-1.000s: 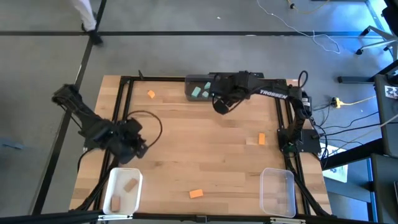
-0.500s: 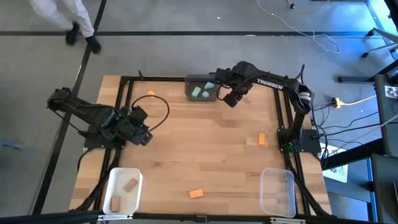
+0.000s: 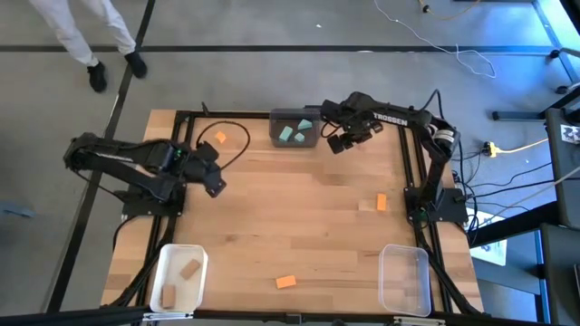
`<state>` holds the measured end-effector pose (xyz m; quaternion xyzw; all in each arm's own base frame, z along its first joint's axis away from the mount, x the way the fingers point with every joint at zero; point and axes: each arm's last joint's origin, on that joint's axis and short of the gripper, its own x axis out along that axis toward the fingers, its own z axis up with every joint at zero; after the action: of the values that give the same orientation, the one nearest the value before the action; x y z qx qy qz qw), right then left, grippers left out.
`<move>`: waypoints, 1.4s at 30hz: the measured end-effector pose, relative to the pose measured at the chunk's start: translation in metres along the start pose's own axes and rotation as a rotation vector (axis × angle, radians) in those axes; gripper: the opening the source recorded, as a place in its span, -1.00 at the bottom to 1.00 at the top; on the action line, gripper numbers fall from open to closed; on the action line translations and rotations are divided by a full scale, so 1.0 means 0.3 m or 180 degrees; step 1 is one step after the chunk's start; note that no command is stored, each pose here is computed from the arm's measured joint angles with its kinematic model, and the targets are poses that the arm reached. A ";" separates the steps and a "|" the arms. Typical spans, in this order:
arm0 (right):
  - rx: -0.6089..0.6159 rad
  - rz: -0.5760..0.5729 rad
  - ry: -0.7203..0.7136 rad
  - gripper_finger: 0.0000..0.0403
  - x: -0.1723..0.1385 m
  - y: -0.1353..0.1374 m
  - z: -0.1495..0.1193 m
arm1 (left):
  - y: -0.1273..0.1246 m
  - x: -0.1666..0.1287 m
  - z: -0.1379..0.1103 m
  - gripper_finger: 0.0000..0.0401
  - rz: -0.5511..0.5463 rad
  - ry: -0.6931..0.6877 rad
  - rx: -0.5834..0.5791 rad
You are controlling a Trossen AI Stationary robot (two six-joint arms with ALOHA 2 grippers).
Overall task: Sort & place blocks by color
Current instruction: Put the brown block into the white bin
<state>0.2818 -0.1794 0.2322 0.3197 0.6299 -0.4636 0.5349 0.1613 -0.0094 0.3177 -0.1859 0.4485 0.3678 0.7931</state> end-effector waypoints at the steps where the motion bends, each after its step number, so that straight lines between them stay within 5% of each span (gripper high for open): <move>1: 0.0028 -0.0013 0.0027 -0.23 0.020 -0.007 0.003 | 0.002 0.003 0.005 -0.21 0.0006 -0.0010 -0.0041; 13: 0.0332 0.0018 0.0145 -0.23 0.162 -0.079 0.036 | 0.014 0.024 0.056 -0.21 -0.0077 -0.0123 -0.0247; 33: 0.1211 0.0121 0.0038 -0.23 0.178 -0.132 0.087 | 0.049 0.050 0.112 -0.21 -0.0056 -0.0219 -0.0257; 42: 0.1298 0.0069 0.0058 -0.23 0.185 -0.133 0.081 | 0.050 0.051 0.113 -0.21 -0.0046 -0.0221 -0.0207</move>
<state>0.2428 -0.2218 0.1880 0.4324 0.5243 -0.5728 0.4583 0.1745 0.0281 0.3231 -0.2019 0.4071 0.3827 0.8044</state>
